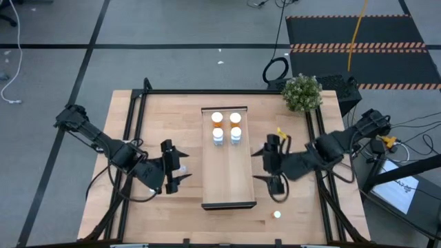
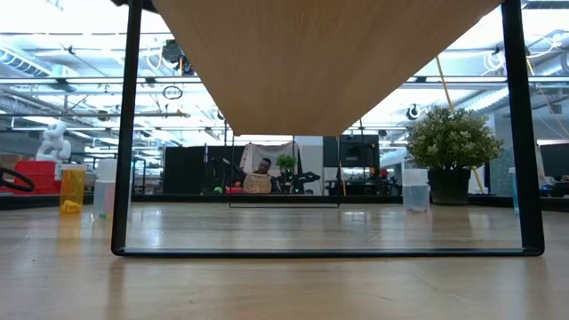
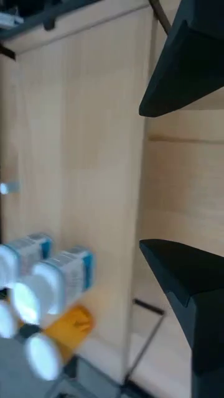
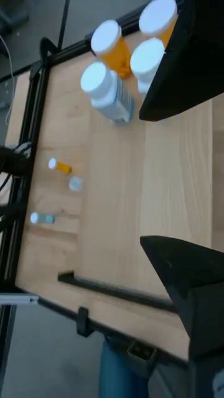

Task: Pick and place medicine bottles onto shelf by color
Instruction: Put the bottom transparent pill bottle on the shelf

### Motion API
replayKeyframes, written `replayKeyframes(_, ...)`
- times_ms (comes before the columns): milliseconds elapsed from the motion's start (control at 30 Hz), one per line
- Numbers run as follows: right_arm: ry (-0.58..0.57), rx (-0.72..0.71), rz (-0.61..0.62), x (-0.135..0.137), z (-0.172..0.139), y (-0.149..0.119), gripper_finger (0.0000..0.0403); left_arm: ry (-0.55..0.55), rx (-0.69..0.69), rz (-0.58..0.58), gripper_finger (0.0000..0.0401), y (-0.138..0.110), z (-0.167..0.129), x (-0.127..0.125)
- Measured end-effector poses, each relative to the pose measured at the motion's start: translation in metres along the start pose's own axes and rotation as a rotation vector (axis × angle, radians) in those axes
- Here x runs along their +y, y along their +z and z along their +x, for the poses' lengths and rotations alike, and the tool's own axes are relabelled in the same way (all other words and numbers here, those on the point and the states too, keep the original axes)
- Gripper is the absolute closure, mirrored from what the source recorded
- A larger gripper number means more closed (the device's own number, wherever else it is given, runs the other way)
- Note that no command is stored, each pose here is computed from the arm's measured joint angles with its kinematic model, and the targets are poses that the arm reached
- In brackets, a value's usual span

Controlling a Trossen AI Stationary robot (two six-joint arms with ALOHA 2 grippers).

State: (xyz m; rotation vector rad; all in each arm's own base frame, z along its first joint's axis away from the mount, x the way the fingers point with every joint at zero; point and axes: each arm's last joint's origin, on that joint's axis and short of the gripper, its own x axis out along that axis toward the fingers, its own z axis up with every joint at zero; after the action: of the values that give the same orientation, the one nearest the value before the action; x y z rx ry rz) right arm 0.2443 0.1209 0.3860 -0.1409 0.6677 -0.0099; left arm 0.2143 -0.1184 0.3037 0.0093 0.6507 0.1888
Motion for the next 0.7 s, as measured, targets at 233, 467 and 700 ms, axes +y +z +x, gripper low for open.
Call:
replayKeyframes(233, -0.006, 0.011, -0.051, 0.032, 0.003, -0.024, 0.0093, 0.033, 0.106, -0.121, 0.0062, -0.054, 0.019, -0.005)
replayKeyframes(467, 0.02, 0.021, -0.063, 0.045, 0.022, -0.053, 0.0095, 0.113, 0.151, -0.269, 0.0069, -0.089, 0.031, 0.0)
replayKeyframes(700, 0.023, 0.019, -0.045, 0.034, 0.018, -0.075, 0.0095, 0.098, 0.128, -0.338, 0.0135, -0.107, 0.042, 0.002)
